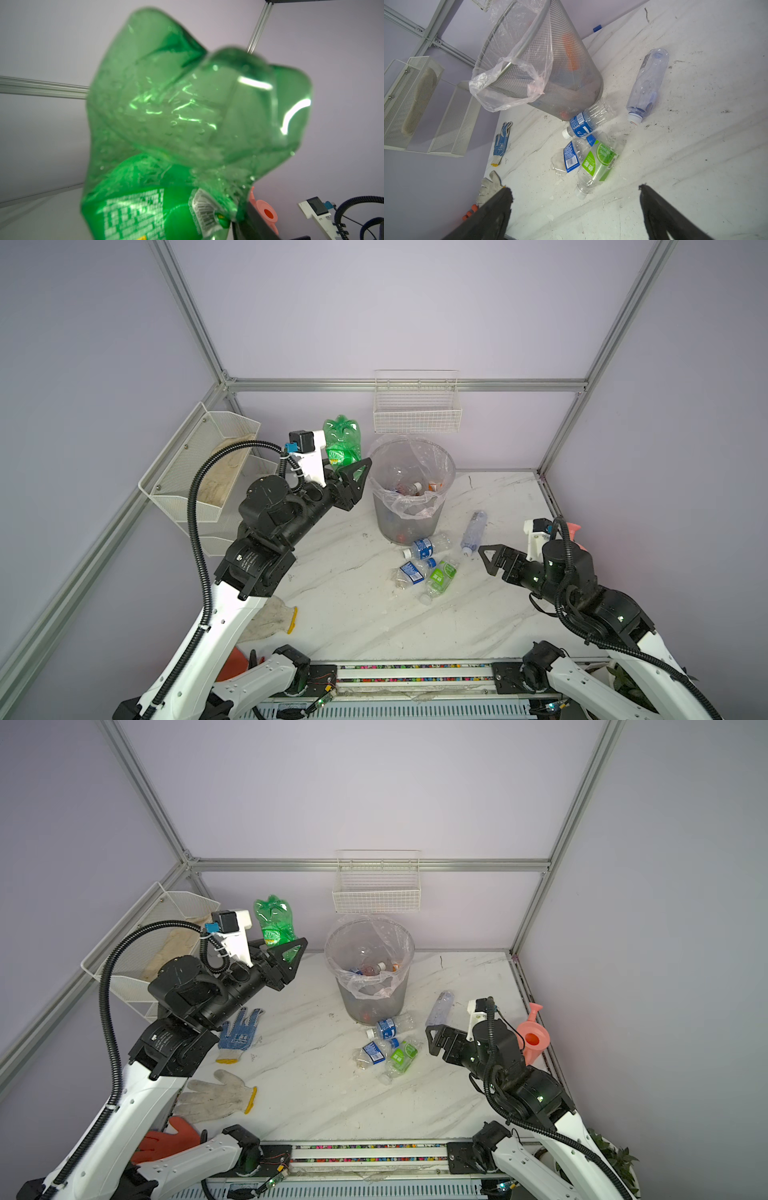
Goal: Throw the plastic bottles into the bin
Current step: 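Carry the green bottle with the left gripper over the bin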
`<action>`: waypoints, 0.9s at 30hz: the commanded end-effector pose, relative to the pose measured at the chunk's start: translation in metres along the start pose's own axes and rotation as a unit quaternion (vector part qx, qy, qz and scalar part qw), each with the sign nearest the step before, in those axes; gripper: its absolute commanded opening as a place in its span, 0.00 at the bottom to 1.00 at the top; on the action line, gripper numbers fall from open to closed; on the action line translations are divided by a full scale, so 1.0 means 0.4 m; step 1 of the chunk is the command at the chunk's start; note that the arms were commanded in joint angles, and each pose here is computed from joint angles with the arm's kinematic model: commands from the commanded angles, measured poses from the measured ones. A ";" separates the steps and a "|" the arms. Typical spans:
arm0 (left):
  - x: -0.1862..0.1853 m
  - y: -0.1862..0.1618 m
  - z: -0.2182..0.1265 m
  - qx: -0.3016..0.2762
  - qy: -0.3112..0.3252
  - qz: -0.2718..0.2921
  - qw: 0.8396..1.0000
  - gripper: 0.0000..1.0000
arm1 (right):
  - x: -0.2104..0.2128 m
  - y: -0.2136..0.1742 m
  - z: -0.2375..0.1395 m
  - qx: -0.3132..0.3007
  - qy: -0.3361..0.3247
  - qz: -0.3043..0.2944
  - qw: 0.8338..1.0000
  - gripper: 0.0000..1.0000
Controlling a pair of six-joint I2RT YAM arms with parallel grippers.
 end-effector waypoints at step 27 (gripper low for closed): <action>-0.042 0.079 0.116 -0.048 -0.040 0.000 0.998 0.31 | 0.003 0.005 0.016 -0.005 -0.008 -0.011 1.000 0.97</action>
Point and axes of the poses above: each gripper's point midway between its finger pads, its own z axis out along the fingers, its own x axis along the line the jaws close on, y = z × x, the point moved 8 cm from there along -z, back along the fingers, and after that the axes turned 15 degrees about z, right-handed, at the moved point
